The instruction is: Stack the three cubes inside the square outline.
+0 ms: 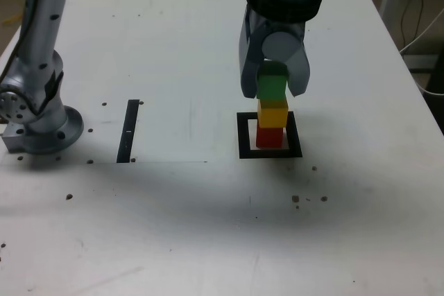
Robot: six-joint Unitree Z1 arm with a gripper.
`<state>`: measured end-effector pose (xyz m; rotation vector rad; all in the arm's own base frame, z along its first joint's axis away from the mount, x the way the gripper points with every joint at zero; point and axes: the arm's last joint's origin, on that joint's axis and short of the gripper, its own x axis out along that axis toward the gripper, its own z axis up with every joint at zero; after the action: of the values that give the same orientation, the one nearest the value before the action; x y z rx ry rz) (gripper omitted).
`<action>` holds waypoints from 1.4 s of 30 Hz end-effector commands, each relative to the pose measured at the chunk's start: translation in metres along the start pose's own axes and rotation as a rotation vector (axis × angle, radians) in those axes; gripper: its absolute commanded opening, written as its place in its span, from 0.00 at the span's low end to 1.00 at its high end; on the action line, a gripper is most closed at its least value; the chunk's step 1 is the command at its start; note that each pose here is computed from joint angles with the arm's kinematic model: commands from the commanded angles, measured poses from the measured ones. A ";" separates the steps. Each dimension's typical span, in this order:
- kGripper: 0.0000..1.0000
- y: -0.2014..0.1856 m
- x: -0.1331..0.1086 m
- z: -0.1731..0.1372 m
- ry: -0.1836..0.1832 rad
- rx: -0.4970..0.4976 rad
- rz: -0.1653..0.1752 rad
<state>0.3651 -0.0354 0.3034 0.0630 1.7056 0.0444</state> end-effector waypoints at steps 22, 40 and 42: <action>0.27 0.006 0.008 0.004 0.012 -0.007 -0.020; 0.71 0.005 0.013 0.006 0.016 0.019 -0.039; 0.77 0.004 0.014 0.007 0.014 0.022 -0.042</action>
<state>0.3695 -0.0304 0.2911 0.0442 1.7189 -0.0031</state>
